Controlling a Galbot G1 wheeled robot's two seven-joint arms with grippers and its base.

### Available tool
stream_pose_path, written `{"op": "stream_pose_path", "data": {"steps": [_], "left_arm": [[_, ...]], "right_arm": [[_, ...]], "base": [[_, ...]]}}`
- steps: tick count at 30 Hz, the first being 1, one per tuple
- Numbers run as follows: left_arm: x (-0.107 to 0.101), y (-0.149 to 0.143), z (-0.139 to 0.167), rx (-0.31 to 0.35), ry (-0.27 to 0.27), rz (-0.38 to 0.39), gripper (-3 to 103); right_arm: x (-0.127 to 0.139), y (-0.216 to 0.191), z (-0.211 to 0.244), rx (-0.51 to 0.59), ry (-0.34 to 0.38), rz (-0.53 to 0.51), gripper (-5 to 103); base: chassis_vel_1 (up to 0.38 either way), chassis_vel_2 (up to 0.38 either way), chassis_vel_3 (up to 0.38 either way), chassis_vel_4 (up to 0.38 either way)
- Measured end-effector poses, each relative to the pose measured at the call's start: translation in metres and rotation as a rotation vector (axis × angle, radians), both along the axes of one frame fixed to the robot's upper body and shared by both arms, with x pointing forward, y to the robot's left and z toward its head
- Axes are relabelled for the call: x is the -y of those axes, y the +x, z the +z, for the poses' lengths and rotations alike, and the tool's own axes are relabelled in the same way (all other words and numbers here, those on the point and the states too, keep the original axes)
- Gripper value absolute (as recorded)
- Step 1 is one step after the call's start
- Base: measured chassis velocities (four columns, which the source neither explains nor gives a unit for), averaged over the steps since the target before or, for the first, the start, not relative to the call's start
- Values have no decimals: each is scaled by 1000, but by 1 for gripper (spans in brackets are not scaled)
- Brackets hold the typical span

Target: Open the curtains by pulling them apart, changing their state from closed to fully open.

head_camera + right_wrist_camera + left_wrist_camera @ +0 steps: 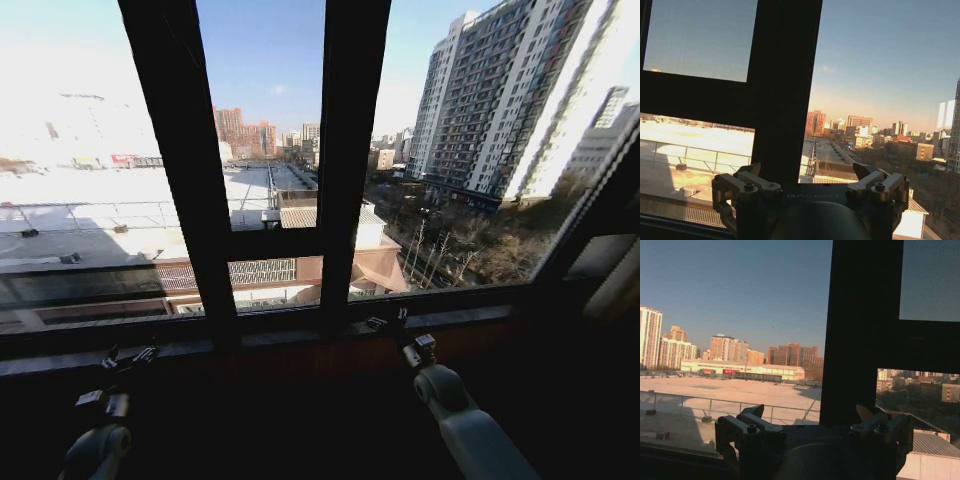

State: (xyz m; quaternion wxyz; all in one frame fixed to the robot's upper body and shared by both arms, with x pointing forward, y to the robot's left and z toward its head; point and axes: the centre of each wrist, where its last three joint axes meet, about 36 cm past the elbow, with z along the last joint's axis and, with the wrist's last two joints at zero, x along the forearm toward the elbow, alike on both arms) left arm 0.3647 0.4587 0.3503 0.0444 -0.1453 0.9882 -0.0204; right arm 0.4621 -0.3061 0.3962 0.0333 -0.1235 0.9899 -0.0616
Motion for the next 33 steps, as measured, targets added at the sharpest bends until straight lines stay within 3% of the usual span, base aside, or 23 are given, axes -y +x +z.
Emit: {"op": "stream_pose_path", "data": {"steps": [14, 33], "left_arm": [[0, 0, 0, -1, 0, -1, 100], [0, 0, 0, 0, 0, 1, 100]], "right_arm": [[0, 0, 0, 0, 0, 0, 100], [0, 0, 0, 0, 0, 0, 100]], "base": [[-309, -314, 295, 299], [8, -36, 1, 32]]}}
